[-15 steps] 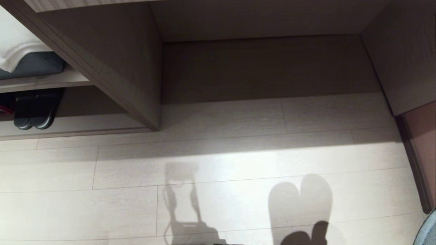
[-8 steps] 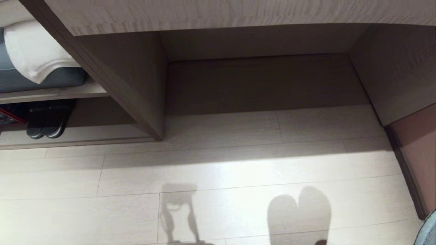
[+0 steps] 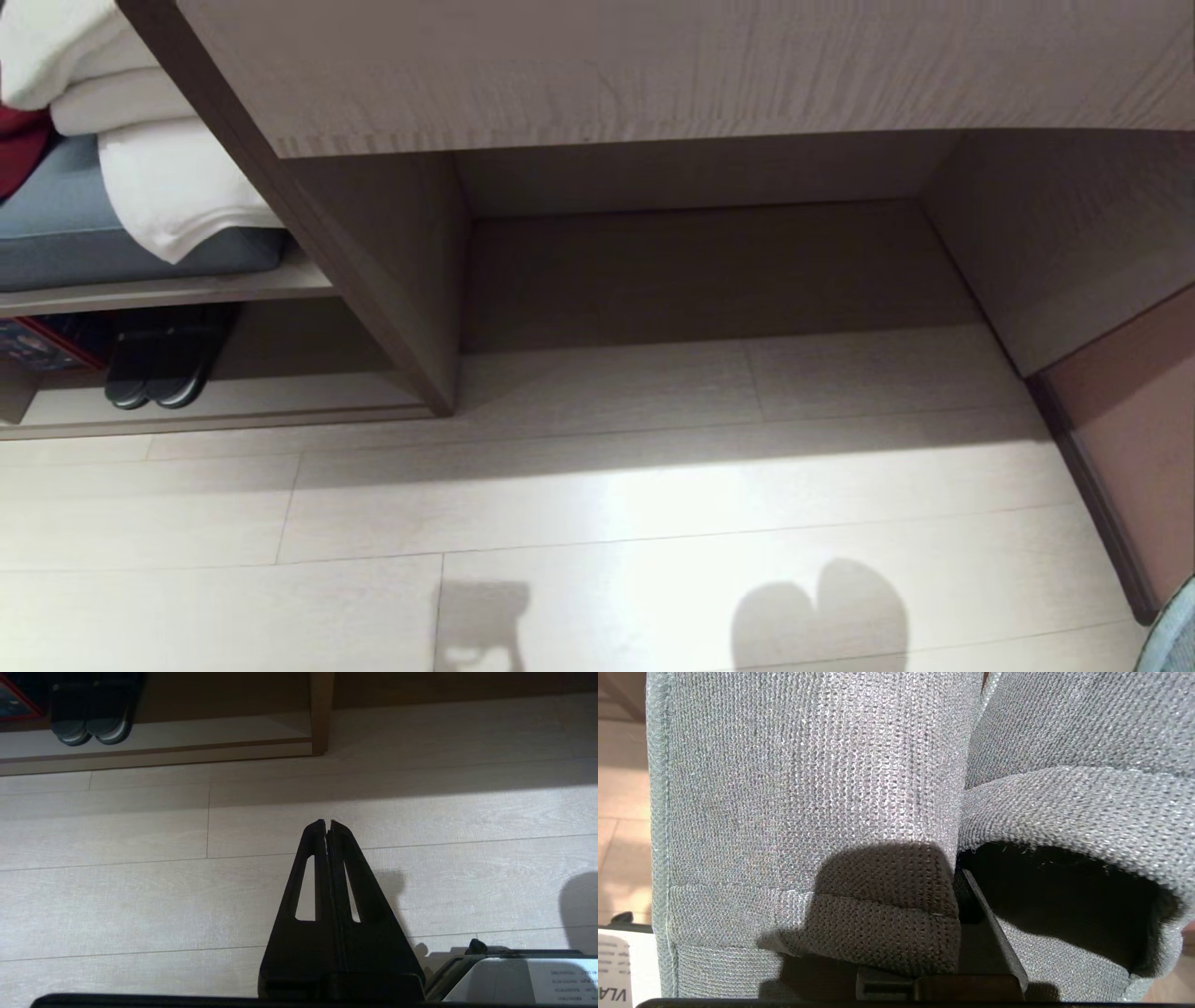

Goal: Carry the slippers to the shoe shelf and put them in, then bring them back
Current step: Place the slippers into the shoe cabinet

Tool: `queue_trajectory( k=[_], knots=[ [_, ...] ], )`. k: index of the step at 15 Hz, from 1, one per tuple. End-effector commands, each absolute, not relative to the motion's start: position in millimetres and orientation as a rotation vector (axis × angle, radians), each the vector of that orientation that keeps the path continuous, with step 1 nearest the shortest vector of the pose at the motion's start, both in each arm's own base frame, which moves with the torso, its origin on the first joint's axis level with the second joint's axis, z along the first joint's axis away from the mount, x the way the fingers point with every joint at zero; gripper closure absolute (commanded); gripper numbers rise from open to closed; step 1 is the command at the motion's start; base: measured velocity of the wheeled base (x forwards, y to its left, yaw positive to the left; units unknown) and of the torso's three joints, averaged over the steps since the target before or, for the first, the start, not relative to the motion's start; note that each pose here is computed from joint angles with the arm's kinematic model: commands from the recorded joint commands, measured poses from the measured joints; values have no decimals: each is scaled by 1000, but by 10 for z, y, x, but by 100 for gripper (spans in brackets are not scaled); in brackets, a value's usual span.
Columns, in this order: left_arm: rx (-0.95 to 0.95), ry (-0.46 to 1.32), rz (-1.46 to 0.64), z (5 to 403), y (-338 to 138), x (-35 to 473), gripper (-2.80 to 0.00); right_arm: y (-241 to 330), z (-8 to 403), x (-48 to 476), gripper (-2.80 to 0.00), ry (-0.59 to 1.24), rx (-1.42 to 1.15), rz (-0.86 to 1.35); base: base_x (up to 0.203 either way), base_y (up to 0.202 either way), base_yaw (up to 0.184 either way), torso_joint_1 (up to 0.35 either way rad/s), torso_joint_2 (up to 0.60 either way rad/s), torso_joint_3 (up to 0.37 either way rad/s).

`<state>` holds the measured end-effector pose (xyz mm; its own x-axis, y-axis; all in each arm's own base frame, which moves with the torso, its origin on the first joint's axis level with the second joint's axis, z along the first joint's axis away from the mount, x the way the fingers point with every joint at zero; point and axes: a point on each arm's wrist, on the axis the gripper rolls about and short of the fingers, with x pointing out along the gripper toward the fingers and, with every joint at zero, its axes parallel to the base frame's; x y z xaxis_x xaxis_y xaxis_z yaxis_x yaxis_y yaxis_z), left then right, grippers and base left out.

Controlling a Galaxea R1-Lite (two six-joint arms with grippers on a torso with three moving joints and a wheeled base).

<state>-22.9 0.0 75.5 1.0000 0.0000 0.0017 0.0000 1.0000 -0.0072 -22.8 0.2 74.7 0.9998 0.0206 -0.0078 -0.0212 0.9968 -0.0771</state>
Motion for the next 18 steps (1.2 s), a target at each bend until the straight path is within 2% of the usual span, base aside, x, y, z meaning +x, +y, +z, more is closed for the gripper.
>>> queue_trajectory(
  k=[1, 18],
  knots=[
    [-8, -2, 0, 756, 0, -228, 0, 2, 747, -227, 0, 8, -78, 22, 0, 0, 0, 7, 2, 207],
    [-8, -2, 0, 756, 0, -228, 0, 2, 747, -227, 0, 8, -78, 22, 0, 0, 0, 3, 2, 202]
  ],
)
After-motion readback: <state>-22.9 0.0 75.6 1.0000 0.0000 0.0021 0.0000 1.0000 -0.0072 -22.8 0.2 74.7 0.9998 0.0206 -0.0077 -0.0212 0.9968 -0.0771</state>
